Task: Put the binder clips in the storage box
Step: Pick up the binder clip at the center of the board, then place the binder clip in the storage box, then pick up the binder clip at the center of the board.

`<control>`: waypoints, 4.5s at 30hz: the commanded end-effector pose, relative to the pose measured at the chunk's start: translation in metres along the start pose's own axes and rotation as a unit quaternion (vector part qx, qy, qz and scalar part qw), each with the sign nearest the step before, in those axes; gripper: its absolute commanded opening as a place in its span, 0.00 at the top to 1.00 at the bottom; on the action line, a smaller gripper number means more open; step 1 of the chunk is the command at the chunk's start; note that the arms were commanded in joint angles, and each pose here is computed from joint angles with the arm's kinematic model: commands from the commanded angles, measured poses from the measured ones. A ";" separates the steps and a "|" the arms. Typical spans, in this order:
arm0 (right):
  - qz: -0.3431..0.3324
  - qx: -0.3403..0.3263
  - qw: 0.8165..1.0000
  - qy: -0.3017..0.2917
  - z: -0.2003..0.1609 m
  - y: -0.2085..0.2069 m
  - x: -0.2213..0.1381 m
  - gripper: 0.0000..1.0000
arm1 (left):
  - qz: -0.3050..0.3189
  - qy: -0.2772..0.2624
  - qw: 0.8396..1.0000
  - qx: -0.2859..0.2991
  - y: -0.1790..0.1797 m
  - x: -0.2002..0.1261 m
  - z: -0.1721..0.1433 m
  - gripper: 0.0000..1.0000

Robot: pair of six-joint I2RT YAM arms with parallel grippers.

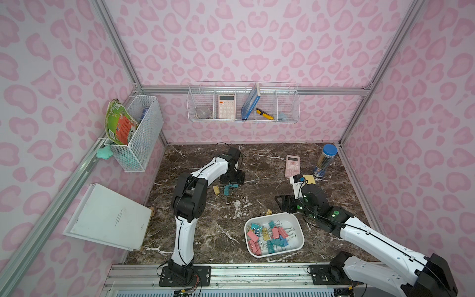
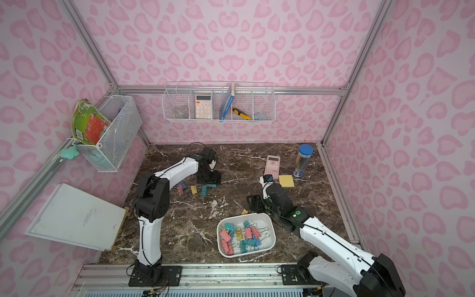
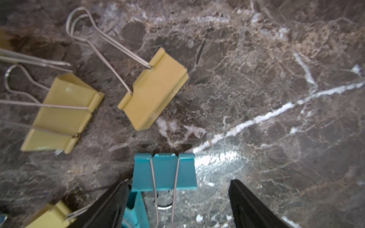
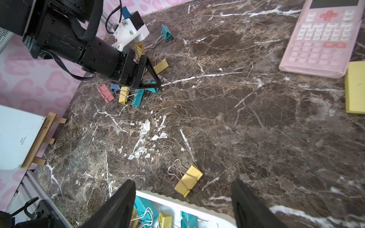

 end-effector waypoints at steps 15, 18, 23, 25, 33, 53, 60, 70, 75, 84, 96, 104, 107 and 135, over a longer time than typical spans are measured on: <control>0.009 0.026 0.999 -0.031 0.015 -0.001 -0.011 0.21 | -0.008 0.037 0.999 -0.003 0.000 0.014 -0.016 0.52; 0.010 0.041 0.998 -0.056 0.025 -0.004 -0.020 0.21 | -0.016 0.021 1.000 -0.008 -0.004 0.001 -0.010 0.52; 0.001 0.083 0.992 -0.093 0.039 -0.030 -0.032 0.15 | -0.054 -0.028 0.998 0.006 -0.025 -0.054 0.003 0.52; 0.005 0.119 0.988 -0.098 0.040 -0.048 -0.032 0.08 | -0.076 -0.063 0.995 0.016 -0.039 -0.095 0.008 0.53; 0.070 0.254 0.960 -0.091 0.029 -0.108 -0.024 0.02 | -0.143 -0.164 0.968 0.126 -0.134 -0.223 -0.056 0.54; 0.071 0.192 0.960 -0.190 0.057 -0.085 -0.085 0.02 | -0.114 -0.102 0.953 0.263 -0.245 -0.158 -0.218 0.52; 0.064 0.178 0.957 -0.222 0.060 -0.076 -0.110 0.02 | -0.103 -0.084 0.940 0.313 -0.274 -0.131 -0.213 0.52; 0.077 0.161 0.950 -0.256 0.069 -0.067 -0.125 0.02 | -0.005 -0.063 0.943 0.327 -0.270 -0.066 -0.205 0.41; 0.072 0.132 0.959 -0.241 0.082 -0.065 -0.120 0.03 | -0.088 -0.103 0.938 0.319 -0.296 -0.097 -0.192 0.12; 0.048 0.018 0.988 -0.144 0.098 -0.013 -0.043 0.03 | -0.204 -0.183 0.941 0.199 -0.221 -0.215 -0.129 0.07; 0.112 0.038 0.990 0.078 0.026 0.096 0.169 0.07 | -0.088 -0.310 0.947 -0.020 0.034 -0.275 -0.094 0.02; 0.216 0.124 0.962 0.113 0.002 0.123 0.226 0.29 | -0.104 -0.256 0.961 -0.035 0.039 -0.246 -0.101 0.02; 0.243 0.155 0.951 0.109 -0.002 0.121 0.233 0.38 | -0.128 -0.237 0.963 -0.018 0.030 -0.242 -0.105 0.02; 0.236 0.137 0.962 0.005 0.051 0.096 0.137 1.00 | -0.142 -0.212 0.967 -0.018 0.026 -0.231 -0.104 0.01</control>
Point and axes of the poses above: each gripper's point midway between its finger pads, its own x axis out along the fingers, its own y axis along the line the jaws close on, z = x × y, the point moved 1 cm from there along -x, back along the fingers, and after that the axes turned 3 degrees about -x, right-handed, at the moved point
